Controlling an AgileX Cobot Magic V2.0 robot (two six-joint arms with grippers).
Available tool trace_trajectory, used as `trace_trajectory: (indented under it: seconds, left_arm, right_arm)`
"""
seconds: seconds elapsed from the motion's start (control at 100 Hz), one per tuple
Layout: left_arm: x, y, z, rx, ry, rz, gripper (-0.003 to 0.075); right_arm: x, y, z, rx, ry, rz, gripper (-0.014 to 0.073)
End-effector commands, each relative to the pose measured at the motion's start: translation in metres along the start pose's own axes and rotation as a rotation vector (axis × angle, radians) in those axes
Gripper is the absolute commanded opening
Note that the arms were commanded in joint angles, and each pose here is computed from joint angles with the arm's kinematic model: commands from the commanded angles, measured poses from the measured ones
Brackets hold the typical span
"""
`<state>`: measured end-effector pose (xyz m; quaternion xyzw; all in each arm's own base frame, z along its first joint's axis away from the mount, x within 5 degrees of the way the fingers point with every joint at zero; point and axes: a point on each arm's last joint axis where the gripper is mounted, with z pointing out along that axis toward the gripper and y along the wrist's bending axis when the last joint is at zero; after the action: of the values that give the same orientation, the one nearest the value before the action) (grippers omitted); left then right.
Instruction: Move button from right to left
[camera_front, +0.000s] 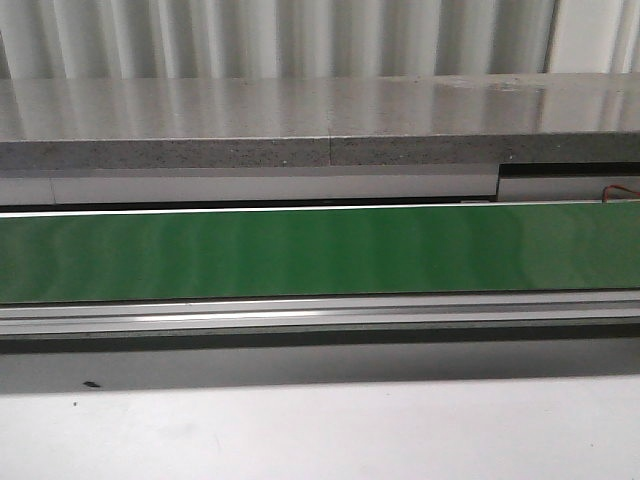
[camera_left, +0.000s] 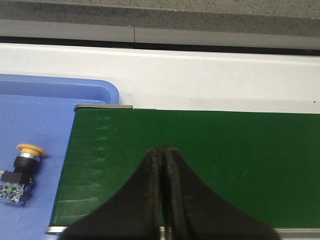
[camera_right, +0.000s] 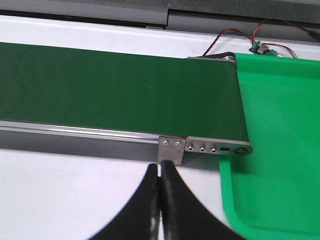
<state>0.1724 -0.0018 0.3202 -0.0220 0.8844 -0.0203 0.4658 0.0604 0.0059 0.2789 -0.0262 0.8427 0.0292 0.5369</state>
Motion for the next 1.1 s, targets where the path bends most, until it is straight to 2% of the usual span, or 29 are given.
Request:
trace_trajectory:
  seconds: [0.0, 0.31, 0.54, 0.83, 0.99, 1.09]
  left_arm:
    - [-0.003, -0.002, -0.017, 0.025, -0.157, -0.017, -0.0021]
    - [0.031, 0.0, -0.06, 0.026, -0.353, 0.01, -0.002]
    - [0.054, 0.003, -0.075, 0.018, -0.417, 0.029, -0.0021]
    - [0.082, 0.005, -0.065, 0.02, -0.467, 0.029, -0.0021]
    - [0.098, 0.005, -0.058, 0.02, -0.603, 0.065, -0.0021]
    - [0.115, 0.006, -0.054, 0.027, -0.644, 0.068, -0.0021]
  right_arm:
    - [-0.014, 0.0, -0.004, -0.001, -0.095, -0.008, -0.0068]
    - [-0.014, 0.0, -0.004, -0.001, -0.095, -0.008, -0.0068]
    - [-0.014, 0.0, -0.004, -0.001, -0.095, -0.008, -0.0068]
    - [-0.014, 0.0, -0.004, -0.001, -0.095, -0.008, -0.0068]
    - [-0.014, 0.0, -0.004, -0.001, -0.095, -0.008, -0.0068]
    - [-0.014, 0.0, -0.004, -0.001, -0.095, -0.008, -0.0068]
